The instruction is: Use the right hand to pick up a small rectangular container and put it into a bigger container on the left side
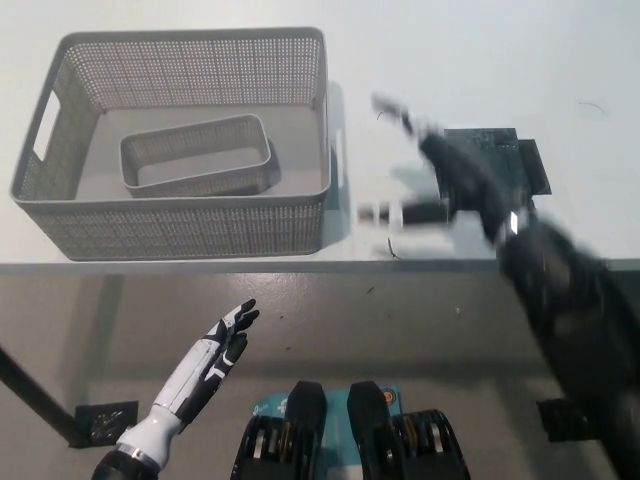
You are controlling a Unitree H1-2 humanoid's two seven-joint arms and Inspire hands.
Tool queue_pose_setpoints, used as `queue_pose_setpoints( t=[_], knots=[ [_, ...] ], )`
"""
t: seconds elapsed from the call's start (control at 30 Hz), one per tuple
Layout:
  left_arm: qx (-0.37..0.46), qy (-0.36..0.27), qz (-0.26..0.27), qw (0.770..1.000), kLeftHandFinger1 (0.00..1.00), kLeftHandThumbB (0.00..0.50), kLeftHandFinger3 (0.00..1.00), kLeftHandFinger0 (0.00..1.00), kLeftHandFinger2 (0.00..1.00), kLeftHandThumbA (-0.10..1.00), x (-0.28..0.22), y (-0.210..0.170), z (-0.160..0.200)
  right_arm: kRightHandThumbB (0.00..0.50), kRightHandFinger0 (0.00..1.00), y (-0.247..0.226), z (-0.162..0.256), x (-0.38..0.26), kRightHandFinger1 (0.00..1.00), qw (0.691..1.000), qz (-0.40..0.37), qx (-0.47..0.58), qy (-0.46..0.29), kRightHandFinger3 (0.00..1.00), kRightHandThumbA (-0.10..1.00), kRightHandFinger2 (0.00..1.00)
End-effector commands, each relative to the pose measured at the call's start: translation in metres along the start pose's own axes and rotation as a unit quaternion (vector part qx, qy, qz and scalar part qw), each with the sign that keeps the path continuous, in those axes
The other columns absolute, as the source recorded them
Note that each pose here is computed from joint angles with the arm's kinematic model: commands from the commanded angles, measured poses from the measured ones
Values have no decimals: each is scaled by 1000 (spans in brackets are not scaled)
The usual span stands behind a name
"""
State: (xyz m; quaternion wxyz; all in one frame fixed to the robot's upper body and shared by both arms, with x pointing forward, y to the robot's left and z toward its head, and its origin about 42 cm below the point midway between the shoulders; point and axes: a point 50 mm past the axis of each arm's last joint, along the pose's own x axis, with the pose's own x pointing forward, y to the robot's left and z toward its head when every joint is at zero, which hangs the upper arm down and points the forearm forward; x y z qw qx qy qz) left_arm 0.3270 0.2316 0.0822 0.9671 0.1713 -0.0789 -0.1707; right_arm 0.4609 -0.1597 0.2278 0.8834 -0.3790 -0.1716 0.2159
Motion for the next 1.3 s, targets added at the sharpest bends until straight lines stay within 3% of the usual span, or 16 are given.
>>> queue_pose_setpoints(
  t=[0.0,0.03,0.07,0.13,0.2,0.27,0.33,0.47,0.53,0.57,0.7,0.77,0.97,1.27],
  knots=[
    [14,-50,6,999,1000,263,1000,1000,1000,1000,12,5,15,420,1000,13,171,-200,1000,883,-236,43,-404,1000,1000,1000],
    [14,-49,6,999,1000,262,1000,1000,1000,1000,11,5,15,357,1000,20,166,-203,1000,888,-233,55,-393,1000,1000,1000],
    [13,-49,6,999,1000,258,1000,1000,1000,1000,11,5,14,336,1000,28,159,-207,1000,895,-233,61,-375,1000,1000,1000],
    [14,-51,4,999,1000,258,1000,1000,1000,1000,13,7,15,326,1000,40,151,-210,1000,902,-238,72,-352,1000,1000,1000],
    [16,-50,3,999,1000,271,1000,1000,1000,1000,15,5,15,282,1000,56,139,-213,1000,915,-238,89,-314,1000,1000,1000],
    [16,-51,1,999,1000,263,1000,1000,1000,1000,15,5,15,278,1000,63,133,-215,1000,923,-226,103,-294,1000,1000,1000],
    [16,-50,0,999,1000,268,1000,1000,1000,1000,16,4,15,213,1000,70,124,-213,1000,929,-222,101,-277,1000,1000,1000],
    [16,-50,0,999,1000,265,1000,1000,1000,1000,16,3,14,245,1000,93,76,-194,1000,952,-196,139,-189,1000,1000,1000],
    [17,-49,-2,999,1000,268,1000,1000,1000,1000,16,2,15,300,1000,106,47,-187,1000,958,-179,179,-133,1000,1000,1000],
    [18,-50,-2,999,1000,269,1000,1000,1000,1000,16,2,15,284,1000,114,29,-182,1000,960,-165,201,-102,1000,1000,1000],
    [15,-53,1,999,1000,272,1000,1000,1000,1000,16,3,14,317,1000,128,-5,-172,1000,955,-137,262,-35,1000,1000,1000],
    [15,-53,2,998,1000,272,1000,1000,1000,1000,16,3,13,317,1000,135,-24,-165,1000,938,-115,327,29,1000,1000,1000],
    [16,-53,-2,998,1000,268,1000,1000,1000,1000,16,2,14,233,1000,132,-28,-156,1000,940,-110,320,29,1000,1000,1000],
    [15,-52,9,998,1000,256,1000,1000,1000,1000,8,0,12,208,1000,135,-26,-152,1000,940,-93,327,22,1000,1000,1000]
  ],
)
